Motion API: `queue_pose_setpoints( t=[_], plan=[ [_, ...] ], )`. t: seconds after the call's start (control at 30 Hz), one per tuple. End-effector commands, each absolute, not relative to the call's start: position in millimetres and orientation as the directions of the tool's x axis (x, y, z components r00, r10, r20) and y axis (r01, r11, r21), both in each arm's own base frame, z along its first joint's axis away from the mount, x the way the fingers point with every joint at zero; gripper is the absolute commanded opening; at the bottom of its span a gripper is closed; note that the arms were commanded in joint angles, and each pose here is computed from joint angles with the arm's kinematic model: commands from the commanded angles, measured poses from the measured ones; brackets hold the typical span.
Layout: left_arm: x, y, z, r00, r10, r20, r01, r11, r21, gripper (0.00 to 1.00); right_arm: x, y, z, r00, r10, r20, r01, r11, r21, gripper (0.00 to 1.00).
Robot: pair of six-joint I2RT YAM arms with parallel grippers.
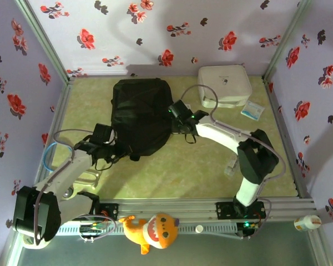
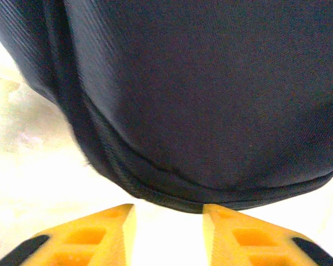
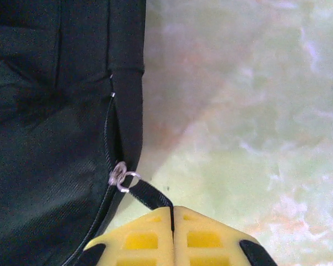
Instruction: Pack the student bag
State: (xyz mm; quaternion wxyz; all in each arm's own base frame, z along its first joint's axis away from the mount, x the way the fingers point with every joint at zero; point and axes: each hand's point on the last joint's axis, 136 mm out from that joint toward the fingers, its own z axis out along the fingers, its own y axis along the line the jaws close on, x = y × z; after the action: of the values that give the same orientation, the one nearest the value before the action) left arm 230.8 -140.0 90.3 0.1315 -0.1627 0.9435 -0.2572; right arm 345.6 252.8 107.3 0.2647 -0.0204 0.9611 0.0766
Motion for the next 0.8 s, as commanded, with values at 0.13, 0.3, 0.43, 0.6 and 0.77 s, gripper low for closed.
queue_pose_setpoints(
  t=[0.13, 0.3, 0.43, 0.6, 0.77],
  plan=[
    [256.9, -157.0, 151.3, -0.905, -0.207, -0.371, -0.002, 0.875, -0.484, 0.45, 308.2, 214.8, 89.9, -0.888, 0.1, -0.45, 0.02, 0.984, 0.179, 0.0],
    [297.5, -178.3, 168.9, -0.883, -0.135, -0.449, 0.09, 0.891, -0.445, 0.52, 322.2, 210.7, 110.6, -0.844, 0.16, -0.511, 0.034, 0.968, 0.248, 0.41],
    [331.0, -197.7, 179.7, -0.86, -0.059, -0.508, 0.164, 0.909, -0.384, 0.57, 345.5, 210.7, 136.9, -0.794, 0.226, -0.565, 0.028, 0.941, 0.337, 0.7],
    [367.4, -234.5, 183.7, -0.823, 0.048, -0.567, 0.272, 0.909, -0.318, 0.6, 380.3, 223.6, 142.4, -0.797, 0.325, -0.51, 0.013, 0.853, 0.522, 0.77],
    [393.9, -266.6, 174.6, -0.782, 0.234, -0.578, 0.364, 0.924, -0.119, 0.57, 412.0, 232.8, 119.2, -0.836, 0.357, -0.416, 0.044, 0.801, 0.598, 0.74]
  ],
)
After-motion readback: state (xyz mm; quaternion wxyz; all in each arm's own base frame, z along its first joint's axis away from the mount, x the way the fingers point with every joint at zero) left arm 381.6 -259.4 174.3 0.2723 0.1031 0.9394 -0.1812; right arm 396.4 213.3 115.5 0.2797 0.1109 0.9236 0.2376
